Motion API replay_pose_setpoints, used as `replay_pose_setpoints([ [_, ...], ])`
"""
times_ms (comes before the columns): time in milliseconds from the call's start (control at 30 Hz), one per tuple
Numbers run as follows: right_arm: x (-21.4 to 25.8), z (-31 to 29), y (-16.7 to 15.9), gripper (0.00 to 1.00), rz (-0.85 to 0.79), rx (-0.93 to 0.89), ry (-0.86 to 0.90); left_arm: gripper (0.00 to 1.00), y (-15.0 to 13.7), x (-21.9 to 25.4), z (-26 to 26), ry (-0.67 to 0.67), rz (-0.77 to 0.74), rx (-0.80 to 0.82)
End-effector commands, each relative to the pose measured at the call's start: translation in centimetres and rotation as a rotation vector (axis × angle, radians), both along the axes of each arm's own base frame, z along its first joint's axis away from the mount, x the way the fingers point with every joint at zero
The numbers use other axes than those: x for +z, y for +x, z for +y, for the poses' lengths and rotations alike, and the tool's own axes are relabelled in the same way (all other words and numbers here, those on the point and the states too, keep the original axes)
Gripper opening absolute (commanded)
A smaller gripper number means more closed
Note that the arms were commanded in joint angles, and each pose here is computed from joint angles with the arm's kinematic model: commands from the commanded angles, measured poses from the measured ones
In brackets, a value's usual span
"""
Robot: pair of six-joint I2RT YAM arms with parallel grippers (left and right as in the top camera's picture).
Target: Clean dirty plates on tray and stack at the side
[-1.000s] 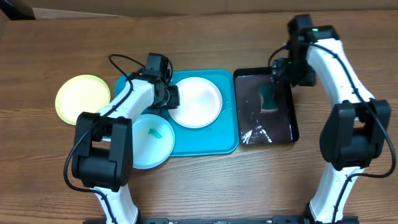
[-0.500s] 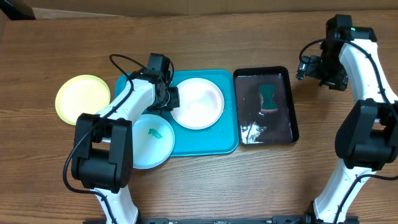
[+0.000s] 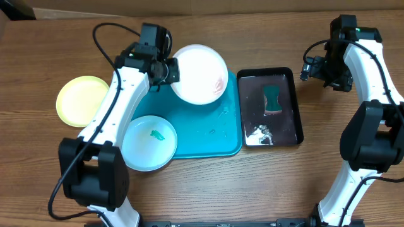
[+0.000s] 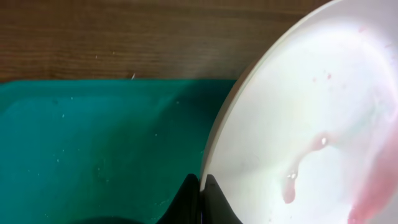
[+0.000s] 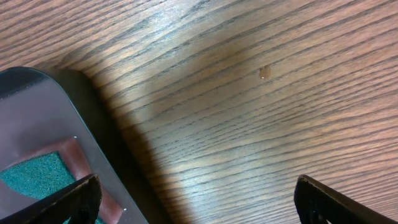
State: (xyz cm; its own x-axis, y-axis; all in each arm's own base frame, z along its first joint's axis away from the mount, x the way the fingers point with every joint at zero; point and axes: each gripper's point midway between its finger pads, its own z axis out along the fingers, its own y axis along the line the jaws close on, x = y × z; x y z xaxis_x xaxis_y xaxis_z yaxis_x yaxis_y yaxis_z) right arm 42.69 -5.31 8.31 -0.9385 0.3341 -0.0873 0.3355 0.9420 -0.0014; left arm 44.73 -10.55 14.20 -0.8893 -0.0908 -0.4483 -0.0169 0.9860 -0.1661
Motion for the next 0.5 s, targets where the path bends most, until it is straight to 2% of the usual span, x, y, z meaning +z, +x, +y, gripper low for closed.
replay_pose_setpoints([
  [0, 1.5, 0.0, 0.6, 1.0, -0.046, -0.002, -0.007, 0.04, -0.1, 2.2, -2.1, -0.022, -0.053, -0.064],
  [167, 1.5, 0.0, 0.6, 1.0, -0.046, -0.002, -0.007, 0.04, -0.7, 2.4, -4.7, -0.015, -0.066, -0.12],
  [467, 1.5, 0.0, 0.6, 1.0, -0.046, -0.002, -0.007, 0.04, -1.7, 2.9, -8.9, 0.13, -0.149, -0.188],
])
